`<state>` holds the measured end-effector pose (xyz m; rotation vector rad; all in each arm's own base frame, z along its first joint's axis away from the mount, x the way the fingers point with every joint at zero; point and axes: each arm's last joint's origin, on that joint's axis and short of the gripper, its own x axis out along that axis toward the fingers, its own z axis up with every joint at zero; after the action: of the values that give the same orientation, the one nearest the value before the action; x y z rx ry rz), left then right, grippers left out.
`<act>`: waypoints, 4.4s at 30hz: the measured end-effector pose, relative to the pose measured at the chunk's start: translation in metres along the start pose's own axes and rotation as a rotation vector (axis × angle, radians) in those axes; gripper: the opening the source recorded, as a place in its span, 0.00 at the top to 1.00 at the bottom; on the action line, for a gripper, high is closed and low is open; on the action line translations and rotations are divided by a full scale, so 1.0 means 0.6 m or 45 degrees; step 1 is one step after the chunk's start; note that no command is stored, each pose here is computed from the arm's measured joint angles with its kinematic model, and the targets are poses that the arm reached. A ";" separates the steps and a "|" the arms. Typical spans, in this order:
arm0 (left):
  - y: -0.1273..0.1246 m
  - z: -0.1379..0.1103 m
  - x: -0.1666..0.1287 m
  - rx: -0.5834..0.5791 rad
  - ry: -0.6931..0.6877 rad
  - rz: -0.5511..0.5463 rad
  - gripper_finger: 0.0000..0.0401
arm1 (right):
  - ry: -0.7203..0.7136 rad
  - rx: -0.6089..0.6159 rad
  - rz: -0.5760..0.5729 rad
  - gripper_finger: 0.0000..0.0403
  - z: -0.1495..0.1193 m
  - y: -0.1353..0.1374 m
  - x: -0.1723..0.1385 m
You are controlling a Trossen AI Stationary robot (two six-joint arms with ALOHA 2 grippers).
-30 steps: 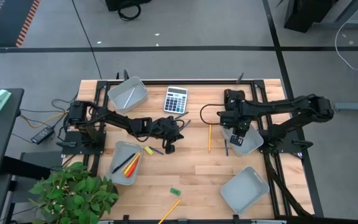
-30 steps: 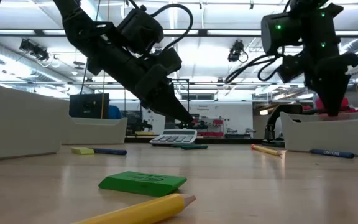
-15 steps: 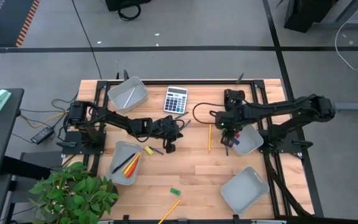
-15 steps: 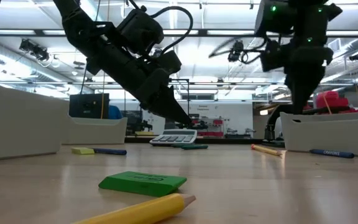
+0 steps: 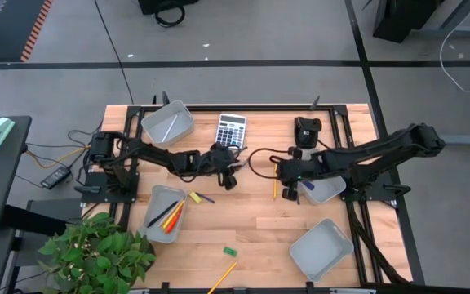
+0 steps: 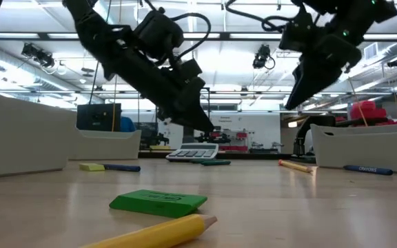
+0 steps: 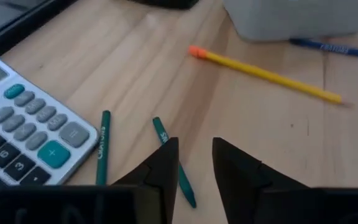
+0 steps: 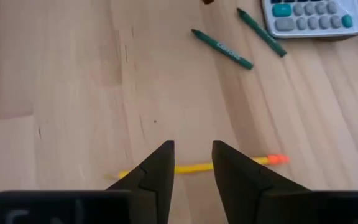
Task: Sort crayons/erasers/pens/pencils in bins
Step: Put the bottom green crayon into the bottom right gray bin
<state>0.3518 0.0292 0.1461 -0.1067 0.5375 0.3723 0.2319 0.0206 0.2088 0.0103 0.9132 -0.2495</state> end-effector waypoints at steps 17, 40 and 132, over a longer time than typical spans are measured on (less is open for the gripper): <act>0.024 0.090 0.026 -0.025 0.418 0.060 0.73 | -0.367 -0.084 0.217 0.71 -0.066 0.025 0.049; 0.033 0.140 0.130 0.012 0.768 0.109 0.73 | -0.348 -0.146 0.154 0.71 -0.111 0.025 0.062; -0.023 0.152 0.130 0.174 0.630 -0.290 0.93 | -0.339 -0.081 0.036 0.71 -0.113 0.020 0.063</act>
<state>0.4627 0.0588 0.1835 -0.1278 1.0273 0.0809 0.2033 0.0319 0.1364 -0.0673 0.6554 -0.1902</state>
